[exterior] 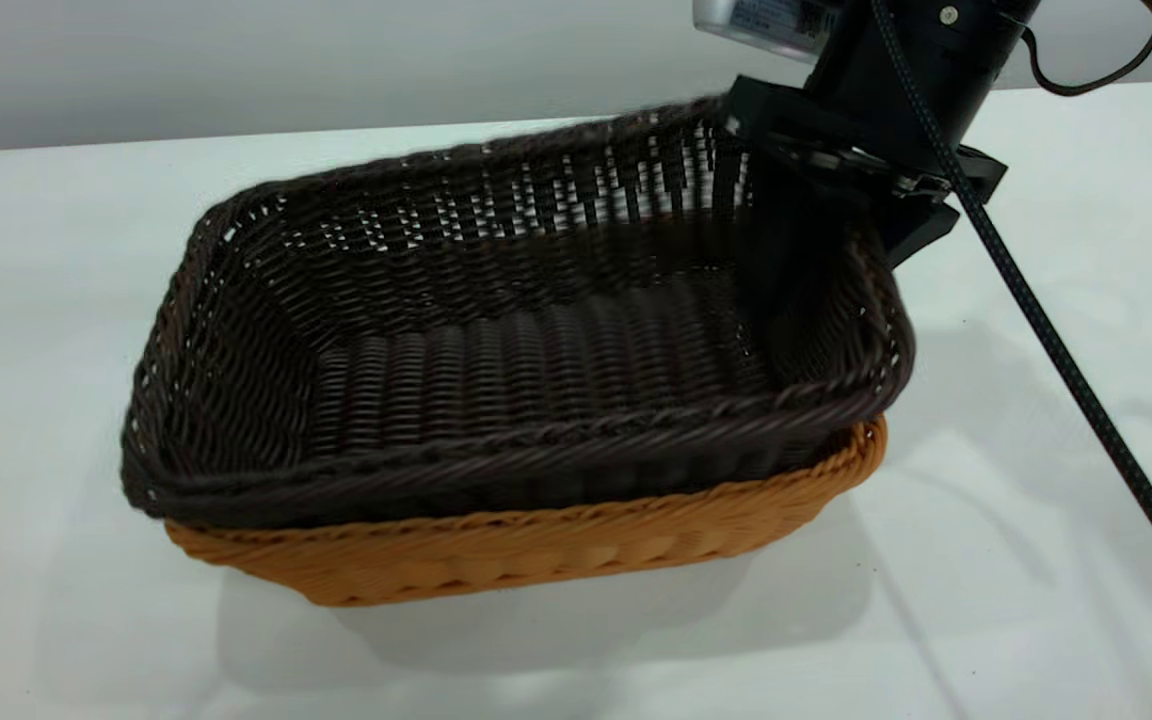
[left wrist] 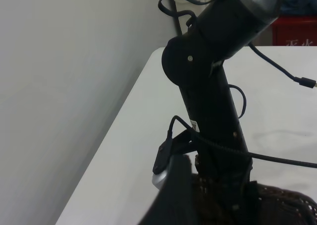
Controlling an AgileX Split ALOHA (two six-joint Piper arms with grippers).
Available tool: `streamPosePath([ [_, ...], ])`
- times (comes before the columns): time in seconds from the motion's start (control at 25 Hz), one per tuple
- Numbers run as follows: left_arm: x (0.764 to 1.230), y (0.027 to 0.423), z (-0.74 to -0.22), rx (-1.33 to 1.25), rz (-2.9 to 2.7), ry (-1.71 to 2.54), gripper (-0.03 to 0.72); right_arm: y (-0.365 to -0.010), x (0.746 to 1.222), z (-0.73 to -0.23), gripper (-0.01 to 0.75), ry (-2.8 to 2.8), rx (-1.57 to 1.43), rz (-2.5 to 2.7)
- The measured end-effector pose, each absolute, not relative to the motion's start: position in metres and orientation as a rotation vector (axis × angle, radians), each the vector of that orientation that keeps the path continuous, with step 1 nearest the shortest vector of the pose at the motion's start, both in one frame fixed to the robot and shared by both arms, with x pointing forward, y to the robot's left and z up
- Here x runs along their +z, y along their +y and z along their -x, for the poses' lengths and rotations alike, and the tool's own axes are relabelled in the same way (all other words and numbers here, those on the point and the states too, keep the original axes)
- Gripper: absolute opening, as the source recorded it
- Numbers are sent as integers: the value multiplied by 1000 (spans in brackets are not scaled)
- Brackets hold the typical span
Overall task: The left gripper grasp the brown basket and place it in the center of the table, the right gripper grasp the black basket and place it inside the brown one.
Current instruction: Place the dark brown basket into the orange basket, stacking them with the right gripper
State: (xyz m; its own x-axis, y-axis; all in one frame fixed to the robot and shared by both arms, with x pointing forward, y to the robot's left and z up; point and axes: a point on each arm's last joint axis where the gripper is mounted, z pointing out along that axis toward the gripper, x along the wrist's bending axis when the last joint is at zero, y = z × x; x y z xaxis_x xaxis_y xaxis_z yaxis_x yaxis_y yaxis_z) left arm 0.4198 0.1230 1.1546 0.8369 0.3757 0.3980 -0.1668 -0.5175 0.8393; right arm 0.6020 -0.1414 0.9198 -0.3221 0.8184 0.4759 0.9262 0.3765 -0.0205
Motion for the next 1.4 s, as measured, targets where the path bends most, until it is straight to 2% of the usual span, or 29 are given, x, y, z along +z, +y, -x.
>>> streamPosePath([
  [0.16, 1155, 123, -420, 675, -2006, 157, 648, -139, 921, -601, 610, -2202, -372, 1510],
  [0.28, 1155, 123, -420, 675, -2006, 157, 648, -140, 921, -600, 677, -2199, -360, 1501],
  [0.72, 1154, 123, -419, 671, -2011, 153, 648, -141, 931, -598, 693, -2209, -318, 1451],
  [1.04, 1152, 123, -418, 645, -2029, 143, 648, -136, 956, -616, 693, -2281, -418, 1439],
  [1.4, 1151, 122, -416, 626, -2043, 135, 648, -147, 952, -617, 693, -2406, -282, 1456],
])
